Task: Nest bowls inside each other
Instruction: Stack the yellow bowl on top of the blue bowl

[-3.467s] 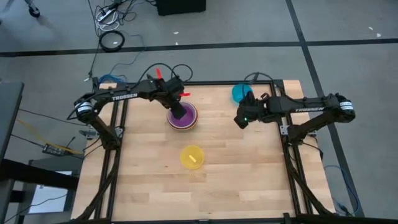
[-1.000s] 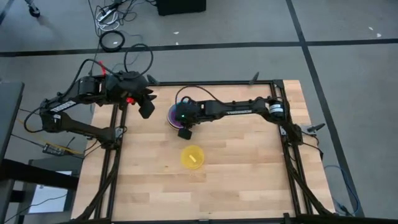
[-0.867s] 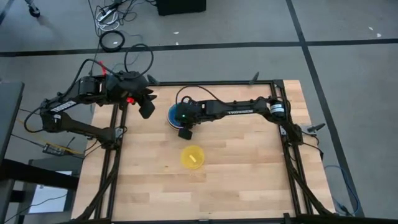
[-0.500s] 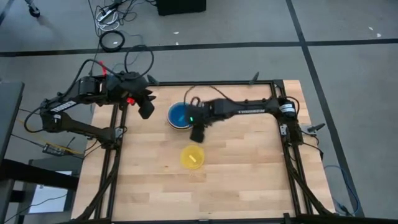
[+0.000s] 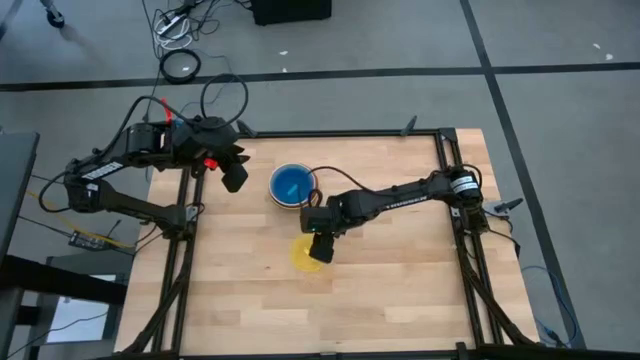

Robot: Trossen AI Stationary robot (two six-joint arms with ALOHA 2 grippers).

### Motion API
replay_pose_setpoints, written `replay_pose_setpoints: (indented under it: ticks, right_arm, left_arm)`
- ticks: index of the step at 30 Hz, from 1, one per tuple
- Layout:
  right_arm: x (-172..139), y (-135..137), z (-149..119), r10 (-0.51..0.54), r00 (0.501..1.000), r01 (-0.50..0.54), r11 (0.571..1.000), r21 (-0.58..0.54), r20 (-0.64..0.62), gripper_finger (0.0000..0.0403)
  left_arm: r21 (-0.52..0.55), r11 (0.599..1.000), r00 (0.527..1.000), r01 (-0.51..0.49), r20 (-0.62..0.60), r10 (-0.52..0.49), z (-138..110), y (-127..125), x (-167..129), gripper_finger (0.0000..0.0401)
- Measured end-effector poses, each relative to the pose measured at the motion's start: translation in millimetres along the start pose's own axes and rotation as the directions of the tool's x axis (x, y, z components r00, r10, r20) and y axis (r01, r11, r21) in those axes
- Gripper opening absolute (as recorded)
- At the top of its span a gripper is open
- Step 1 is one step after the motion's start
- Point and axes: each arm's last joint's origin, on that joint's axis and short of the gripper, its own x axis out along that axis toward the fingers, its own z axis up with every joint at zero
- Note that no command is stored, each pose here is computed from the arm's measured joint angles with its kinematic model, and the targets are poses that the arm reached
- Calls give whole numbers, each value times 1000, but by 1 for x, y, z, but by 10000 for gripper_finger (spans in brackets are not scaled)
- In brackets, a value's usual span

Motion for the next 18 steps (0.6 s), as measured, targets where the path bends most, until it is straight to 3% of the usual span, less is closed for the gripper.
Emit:
replay_pose_setpoints:
  ticks: [8, 18]
  right_arm:
    - [28, -16, -9, 9, 1000, -9, 997, 72, 1, 161]
    - [51, -17, -25, 70, 998, -70, 992, 107, 3, 160]
  left_arm:
    - [28, 999, 1000, 26, 3, -26, -2, -7, -2, 127]
    - [22, 1000, 1000, 18, 9, -18, -2, -8, -3, 127]
